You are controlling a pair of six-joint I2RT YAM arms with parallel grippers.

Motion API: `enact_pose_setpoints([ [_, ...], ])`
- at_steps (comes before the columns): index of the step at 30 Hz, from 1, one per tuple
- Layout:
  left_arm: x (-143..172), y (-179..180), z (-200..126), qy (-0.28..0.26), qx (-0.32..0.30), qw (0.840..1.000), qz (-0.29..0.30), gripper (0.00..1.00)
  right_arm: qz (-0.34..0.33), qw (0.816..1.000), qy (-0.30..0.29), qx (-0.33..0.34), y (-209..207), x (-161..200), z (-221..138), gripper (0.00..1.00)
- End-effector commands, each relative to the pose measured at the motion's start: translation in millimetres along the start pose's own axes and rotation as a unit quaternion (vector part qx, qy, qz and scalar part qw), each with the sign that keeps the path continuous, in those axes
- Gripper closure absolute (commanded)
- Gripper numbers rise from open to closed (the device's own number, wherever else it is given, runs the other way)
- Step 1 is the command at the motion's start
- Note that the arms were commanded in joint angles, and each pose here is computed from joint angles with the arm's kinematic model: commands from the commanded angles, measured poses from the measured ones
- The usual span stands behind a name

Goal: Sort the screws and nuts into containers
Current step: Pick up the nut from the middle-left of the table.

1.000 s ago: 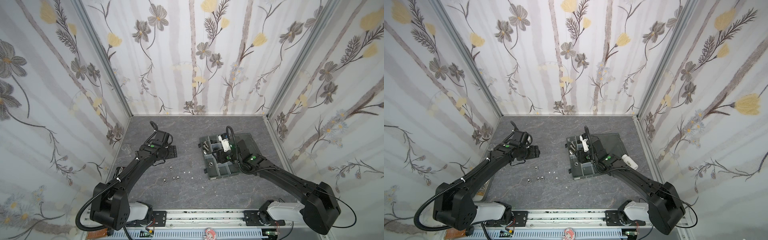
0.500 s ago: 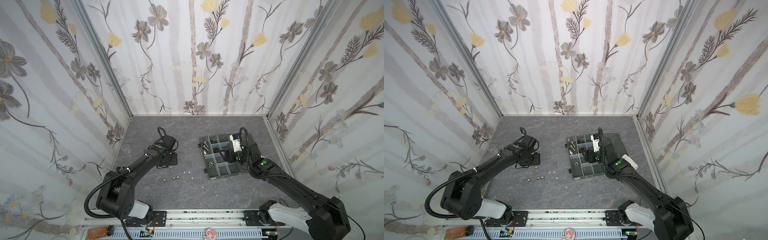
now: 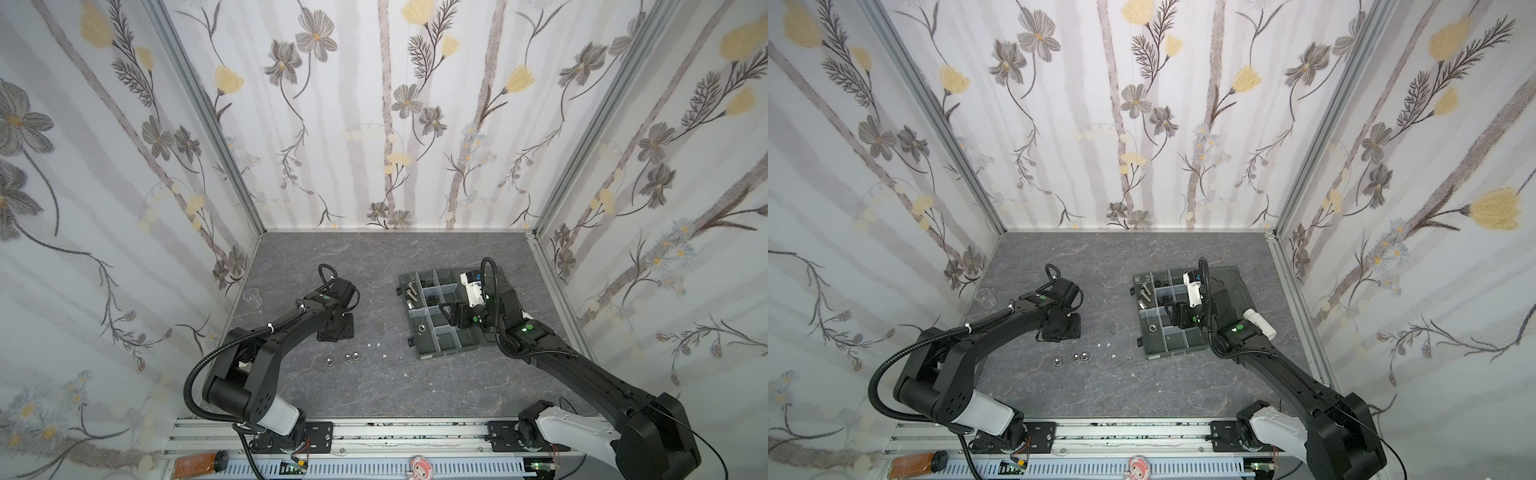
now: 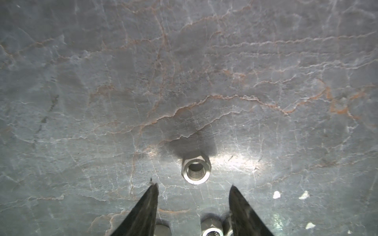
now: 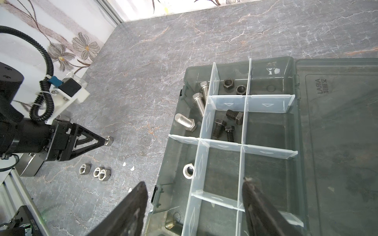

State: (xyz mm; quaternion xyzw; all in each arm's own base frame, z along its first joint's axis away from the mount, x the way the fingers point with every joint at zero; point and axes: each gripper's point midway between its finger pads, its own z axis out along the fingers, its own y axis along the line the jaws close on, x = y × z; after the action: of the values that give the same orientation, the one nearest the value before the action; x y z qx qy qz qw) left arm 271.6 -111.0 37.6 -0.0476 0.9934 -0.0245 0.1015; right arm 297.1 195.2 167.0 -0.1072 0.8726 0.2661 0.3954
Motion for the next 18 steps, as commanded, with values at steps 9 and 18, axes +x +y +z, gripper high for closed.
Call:
enact_pose_setpoints([
  [9,-1,1,15,0.008,-0.014,1.0,0.004,0.55,-0.001,1.0,-0.019,-0.018,5,-8,0,0.26],
  [18,-5,2,24,0.01,-0.029,0.999,0.011,0.58,0.002,1.0,-0.018,-0.019,4,-8,1,0.26],
])
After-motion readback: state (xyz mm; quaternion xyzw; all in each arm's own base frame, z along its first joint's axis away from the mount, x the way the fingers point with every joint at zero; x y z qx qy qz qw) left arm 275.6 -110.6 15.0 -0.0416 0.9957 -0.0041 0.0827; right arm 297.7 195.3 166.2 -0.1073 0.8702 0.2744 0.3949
